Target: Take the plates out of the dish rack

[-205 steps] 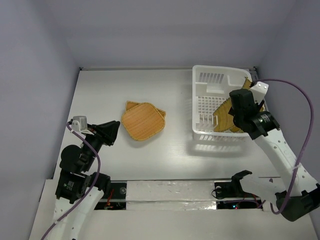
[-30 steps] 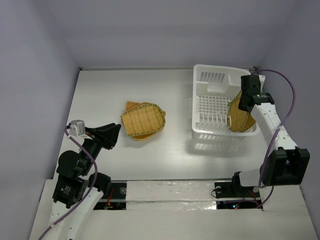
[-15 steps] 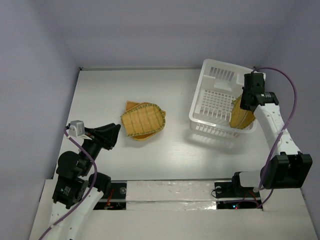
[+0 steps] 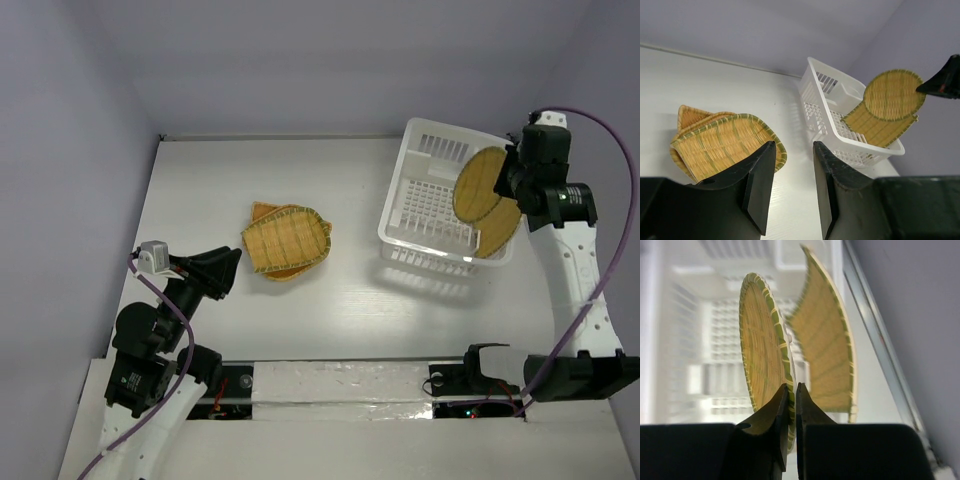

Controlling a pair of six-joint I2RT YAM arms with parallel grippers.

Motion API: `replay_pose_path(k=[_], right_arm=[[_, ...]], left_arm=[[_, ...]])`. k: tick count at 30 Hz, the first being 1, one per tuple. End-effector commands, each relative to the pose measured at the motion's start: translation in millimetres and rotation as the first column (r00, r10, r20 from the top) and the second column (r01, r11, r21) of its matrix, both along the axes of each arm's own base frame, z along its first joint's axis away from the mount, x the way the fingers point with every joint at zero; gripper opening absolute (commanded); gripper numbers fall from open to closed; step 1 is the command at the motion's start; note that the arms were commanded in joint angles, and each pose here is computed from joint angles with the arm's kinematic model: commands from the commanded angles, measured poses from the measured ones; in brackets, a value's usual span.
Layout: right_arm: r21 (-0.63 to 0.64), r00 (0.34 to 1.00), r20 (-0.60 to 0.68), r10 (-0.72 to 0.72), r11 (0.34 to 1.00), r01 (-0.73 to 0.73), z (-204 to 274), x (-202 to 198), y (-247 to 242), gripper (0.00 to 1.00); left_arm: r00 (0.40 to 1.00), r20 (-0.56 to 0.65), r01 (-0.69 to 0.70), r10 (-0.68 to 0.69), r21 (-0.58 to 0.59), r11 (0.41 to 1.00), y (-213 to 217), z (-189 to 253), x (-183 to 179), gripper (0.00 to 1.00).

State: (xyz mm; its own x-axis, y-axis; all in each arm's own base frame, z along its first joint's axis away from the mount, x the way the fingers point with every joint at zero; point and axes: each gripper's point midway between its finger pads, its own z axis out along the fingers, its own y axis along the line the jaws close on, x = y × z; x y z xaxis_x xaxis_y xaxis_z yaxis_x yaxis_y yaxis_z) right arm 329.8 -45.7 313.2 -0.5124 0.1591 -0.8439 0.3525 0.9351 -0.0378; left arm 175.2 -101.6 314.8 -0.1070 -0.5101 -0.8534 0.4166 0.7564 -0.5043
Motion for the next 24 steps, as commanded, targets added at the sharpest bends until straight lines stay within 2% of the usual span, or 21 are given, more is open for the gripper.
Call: replay_pose_path(k=[1, 2, 3, 5, 6, 8, 12, 15, 16, 18, 21, 23, 24], right_arm=[[0.157, 0.946, 0.293, 0.136, 0.969, -0.189, 85, 1, 50, 0.0], [0.19, 0.933, 0.32, 0.166, 0.953, -0.235, 91, 2, 64, 0.0], [0.248, 0.901, 0.368, 0.229, 0.91, -0.333, 99, 5, 96, 0.0], [0.296, 0.88, 0.373, 0.294, 0.861, -0.413, 89, 12, 134, 0.0], [0.333, 0.848, 0.403, 0.344, 0.808, -0.486, 92, 13, 170, 0.0], [0.394, 0.833, 0.403, 0.38, 0.749, -0.532, 78, 18, 206, 0.0], [0.553, 0.741, 0.513, 0.433, 0.493, -0.671, 66, 31, 301, 0.0], [0.608, 0.716, 0.533, 0.45, 0.384, -0.695, 54, 30, 348, 0.0], [0.636, 0.733, 0.497, 0.464, 0.38, -0.672, 34, 38, 363, 0.0], [0.664, 0.719, 0.517, 0.464, 0.314, -0.679, 31, 39, 388, 0.0], [0.709, 0.736, 0.473, 0.484, 0.286, -0.644, -2, 46, 417, 0.0], [0.733, 0.752, 0.428, 0.501, 0.294, -0.613, -31, 51, 429, 0.0], [0.746, 0.753, 0.433, 0.496, 0.273, -0.608, -34, 52, 433, 0.0]], left_arm=[[0.999, 0.05, 0.004, -0.003, -0.017, 1.0, 1, 14, -4, 0.33], [0.999, 0.052, 0.004, -0.003, -0.017, 1.0, 1, 15, -4, 0.33], [0.999, 0.049, 0.002, -0.002, -0.016, 1.0, 1, 14, -3, 0.33], [0.999, 0.045, 0.004, -0.003, -0.014, 1.0, 0, 14, -3, 0.33], [0.999, 0.042, 0.002, -0.002, -0.013, 1.0, 0, 13, -2, 0.33], [0.999, 0.037, 0.001, 0.0, -0.013, 1.0, 0, 12, -1, 0.33], [1.0, 0.025, -0.008, 0.008, -0.012, 1.0, 1, 10, 1, 0.33], [1.0, 0.024, -0.011, 0.011, -0.012, 1.0, 1, 10, 2, 0.33], [1.0, 0.021, -0.011, 0.011, -0.011, 1.0, 1, 9, 2, 0.33], [1.0, 0.023, -0.011, 0.012, -0.01, 1.0, 1, 10, 2, 0.33], [1.0, 0.017, -0.013, 0.013, -0.009, 1.0, 1, 8, 3, 0.33], [1.0, 0.017, -0.014, 0.015, -0.008, 1.0, 1, 9, 3, 0.33], [1.0, 0.014, -0.014, 0.014, -0.008, 1.0, 1, 8, 4, 0.33]])
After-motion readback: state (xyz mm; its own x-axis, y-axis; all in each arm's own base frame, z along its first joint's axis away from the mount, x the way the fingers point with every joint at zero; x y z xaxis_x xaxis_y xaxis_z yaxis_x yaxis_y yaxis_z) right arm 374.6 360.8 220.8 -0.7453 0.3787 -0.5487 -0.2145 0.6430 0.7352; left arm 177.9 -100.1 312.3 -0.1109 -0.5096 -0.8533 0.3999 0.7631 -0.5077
